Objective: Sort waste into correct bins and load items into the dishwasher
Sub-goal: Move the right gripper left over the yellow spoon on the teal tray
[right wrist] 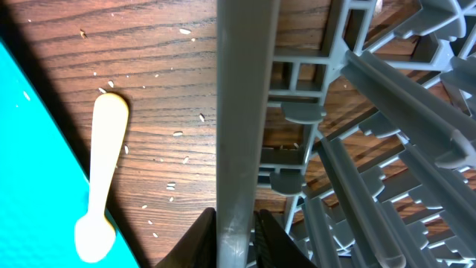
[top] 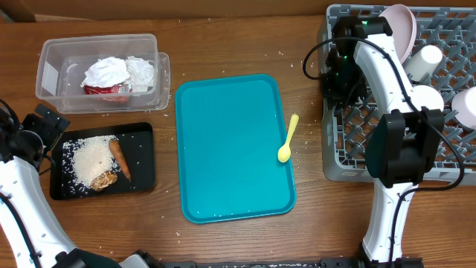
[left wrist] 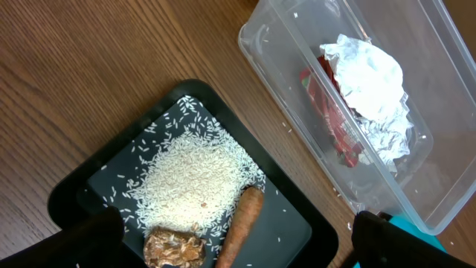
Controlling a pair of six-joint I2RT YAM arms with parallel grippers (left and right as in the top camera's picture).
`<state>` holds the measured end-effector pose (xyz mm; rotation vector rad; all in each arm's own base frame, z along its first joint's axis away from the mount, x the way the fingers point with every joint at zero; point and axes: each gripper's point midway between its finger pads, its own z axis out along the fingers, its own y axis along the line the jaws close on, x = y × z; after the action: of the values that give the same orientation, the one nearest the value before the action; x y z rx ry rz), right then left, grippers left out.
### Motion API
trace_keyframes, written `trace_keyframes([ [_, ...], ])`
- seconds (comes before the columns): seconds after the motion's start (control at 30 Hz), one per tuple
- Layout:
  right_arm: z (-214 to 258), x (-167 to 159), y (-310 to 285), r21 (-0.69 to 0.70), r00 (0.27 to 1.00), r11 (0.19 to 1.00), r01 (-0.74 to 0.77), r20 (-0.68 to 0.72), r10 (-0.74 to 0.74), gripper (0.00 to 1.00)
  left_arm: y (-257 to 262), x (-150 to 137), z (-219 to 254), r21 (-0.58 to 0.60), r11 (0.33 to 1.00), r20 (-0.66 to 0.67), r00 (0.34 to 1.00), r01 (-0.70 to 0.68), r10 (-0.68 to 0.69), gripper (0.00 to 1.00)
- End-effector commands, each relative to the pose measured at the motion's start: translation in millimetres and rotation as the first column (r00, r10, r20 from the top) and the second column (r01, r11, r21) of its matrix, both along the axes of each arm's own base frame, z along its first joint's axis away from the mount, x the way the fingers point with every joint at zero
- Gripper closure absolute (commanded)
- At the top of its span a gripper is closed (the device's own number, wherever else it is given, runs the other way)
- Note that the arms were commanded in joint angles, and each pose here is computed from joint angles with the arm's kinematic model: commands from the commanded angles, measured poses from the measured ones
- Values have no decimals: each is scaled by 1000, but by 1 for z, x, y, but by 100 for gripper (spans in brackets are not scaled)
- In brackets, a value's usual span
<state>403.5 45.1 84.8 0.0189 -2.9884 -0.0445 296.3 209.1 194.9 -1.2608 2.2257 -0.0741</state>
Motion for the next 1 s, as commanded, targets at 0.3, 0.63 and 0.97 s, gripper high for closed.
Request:
trace_keyframes([
  [0.3, 42, -1, 13, 56, 996, 997, 53, 62, -57, 57, 3, 0, 1, 2, 1000, 2, 1000, -14, 14, 0],
  [0.63, 96, -8, 102, 354, 988, 933, 66, 107, -110, 57, 3, 0, 1, 2, 1000, 2, 1000, -14, 14, 0],
  [0.97, 60, -21, 130, 24, 944, 958, 284, 168, -284, 0, 3, 0, 1, 2, 1000, 2, 1000, -14, 14, 0],
])
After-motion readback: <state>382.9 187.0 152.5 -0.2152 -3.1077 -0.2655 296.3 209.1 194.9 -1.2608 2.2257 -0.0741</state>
